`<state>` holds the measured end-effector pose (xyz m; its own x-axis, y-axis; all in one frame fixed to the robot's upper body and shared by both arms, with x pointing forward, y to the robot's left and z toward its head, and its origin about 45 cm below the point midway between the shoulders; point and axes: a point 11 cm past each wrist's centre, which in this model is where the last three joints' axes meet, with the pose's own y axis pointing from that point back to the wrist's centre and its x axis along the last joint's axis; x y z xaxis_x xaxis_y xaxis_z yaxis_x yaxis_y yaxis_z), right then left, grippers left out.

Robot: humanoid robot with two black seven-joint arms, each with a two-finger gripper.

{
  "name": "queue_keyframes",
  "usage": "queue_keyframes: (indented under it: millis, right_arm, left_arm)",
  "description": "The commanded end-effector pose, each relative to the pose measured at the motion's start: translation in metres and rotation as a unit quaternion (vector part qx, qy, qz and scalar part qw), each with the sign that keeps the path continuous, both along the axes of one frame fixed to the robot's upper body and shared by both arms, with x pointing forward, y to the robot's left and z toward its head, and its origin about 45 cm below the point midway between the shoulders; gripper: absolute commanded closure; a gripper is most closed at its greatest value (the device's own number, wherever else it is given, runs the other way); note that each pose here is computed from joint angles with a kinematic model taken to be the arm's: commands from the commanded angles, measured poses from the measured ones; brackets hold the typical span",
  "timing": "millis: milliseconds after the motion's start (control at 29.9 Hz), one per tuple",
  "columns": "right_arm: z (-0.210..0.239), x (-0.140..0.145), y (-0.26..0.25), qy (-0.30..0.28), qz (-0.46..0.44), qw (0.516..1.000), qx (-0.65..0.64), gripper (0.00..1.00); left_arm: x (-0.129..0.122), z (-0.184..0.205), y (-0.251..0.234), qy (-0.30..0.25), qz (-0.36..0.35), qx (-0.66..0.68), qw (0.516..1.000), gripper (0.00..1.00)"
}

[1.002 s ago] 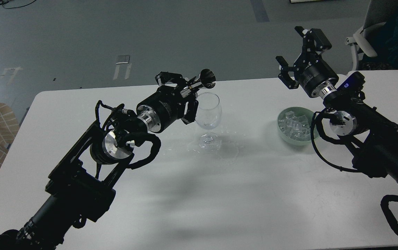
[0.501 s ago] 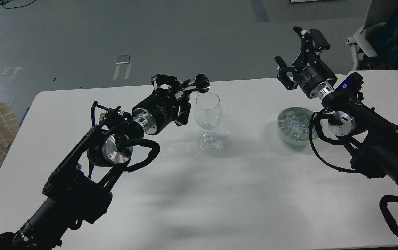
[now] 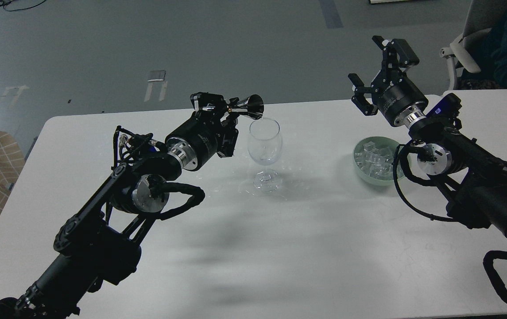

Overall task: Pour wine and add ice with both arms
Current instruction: 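Tilt the jigger over the wine glass rim with the left gripper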

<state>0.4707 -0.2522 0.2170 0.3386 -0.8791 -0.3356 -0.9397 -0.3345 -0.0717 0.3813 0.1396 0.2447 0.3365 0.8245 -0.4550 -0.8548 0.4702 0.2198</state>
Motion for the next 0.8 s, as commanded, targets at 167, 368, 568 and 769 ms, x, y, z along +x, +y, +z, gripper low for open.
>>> queue_keyframes:
  millis: [167, 368, 568, 769]
  right_arm:
    - [0.0004, 0.0000, 0.0002, -0.001, 0.000, 1.000, 0.001, 0.00]
    - [-0.0006, -0.0004, 0.0002, 0.000, 0.000, 1.000, 0.000, 0.00]
    - [-0.0003, -0.0003, 0.0000, 0.000, 0.000, 1.000, 0.001, 0.00]
    - [-0.0002, -0.0003, -0.0008, 0.000, -0.001, 1.000, 0.000, 0.00]
  left_arm:
    - [0.0023, 0.0022, 0.0038, -0.033, 0.010, 0.038, 0.999, 1.00]
    - [0.0029, 0.0034, 0.0046, -0.048, 0.012, 0.057, 0.997, 1.00]
    - [0.0038, 0.0072, 0.0058, -0.078, 0.016, 0.091, 0.993, 1.00]
    - [0.0039, 0.0088, 0.0069, -0.086, 0.017, 0.102, 0.991, 1.00]
